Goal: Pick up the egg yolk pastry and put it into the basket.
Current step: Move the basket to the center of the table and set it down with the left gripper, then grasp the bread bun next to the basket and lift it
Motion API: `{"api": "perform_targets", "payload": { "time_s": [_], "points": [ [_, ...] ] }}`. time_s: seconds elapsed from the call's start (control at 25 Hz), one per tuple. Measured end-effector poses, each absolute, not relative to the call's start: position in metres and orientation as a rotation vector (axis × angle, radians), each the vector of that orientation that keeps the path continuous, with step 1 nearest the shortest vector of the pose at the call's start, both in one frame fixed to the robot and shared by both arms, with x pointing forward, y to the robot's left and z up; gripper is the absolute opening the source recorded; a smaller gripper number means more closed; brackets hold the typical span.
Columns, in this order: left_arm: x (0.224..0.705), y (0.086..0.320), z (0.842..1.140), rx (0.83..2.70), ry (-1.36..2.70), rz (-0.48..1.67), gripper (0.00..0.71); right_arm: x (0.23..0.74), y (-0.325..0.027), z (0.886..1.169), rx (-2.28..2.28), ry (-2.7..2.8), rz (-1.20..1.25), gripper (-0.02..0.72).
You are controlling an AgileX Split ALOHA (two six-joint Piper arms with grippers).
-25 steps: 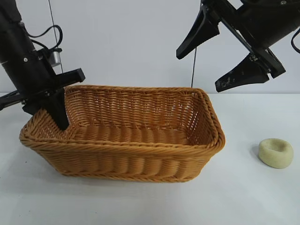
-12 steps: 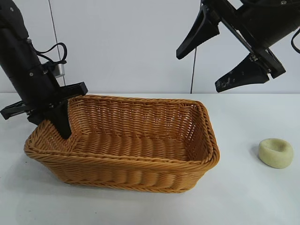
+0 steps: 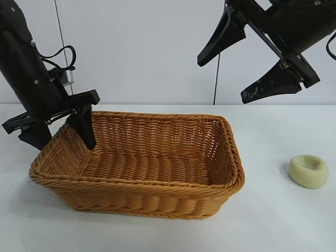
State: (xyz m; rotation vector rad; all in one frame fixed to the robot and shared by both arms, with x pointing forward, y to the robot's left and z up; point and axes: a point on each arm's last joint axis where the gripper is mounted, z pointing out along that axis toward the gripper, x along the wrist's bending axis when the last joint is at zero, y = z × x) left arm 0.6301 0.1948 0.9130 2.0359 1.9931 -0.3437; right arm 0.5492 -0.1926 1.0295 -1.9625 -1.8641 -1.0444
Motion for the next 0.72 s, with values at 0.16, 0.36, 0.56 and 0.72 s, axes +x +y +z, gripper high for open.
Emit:
{"api": "perform_targets", "payload": {
  "time_s": [0.16,0.36,0.56,0.72],
  "points": [
    [0.629,0.195,0.916,2.041,1.991,-0.356,0.628,0.549,-0.193,1.029,-1.963,-1.863,-1.043,0.656],
    [0.627,0.194,0.944,2.058,1.945,-0.344,0.635,0.549,-0.193,1.029,-1.963,-1.863,-1.043,0.656],
    [0.631,0.193,0.993,2.065,1.859,-0.287,0.636,0.549,-0.193,1.029,-1.963,-1.863,-1.043,0.656],
    [0.638,0.193,1.025,2.046,1.827,-0.216,0.637,0.549,-0.193,1.029,-1.963,-1.863,-1.043,0.656]
  ]
}}
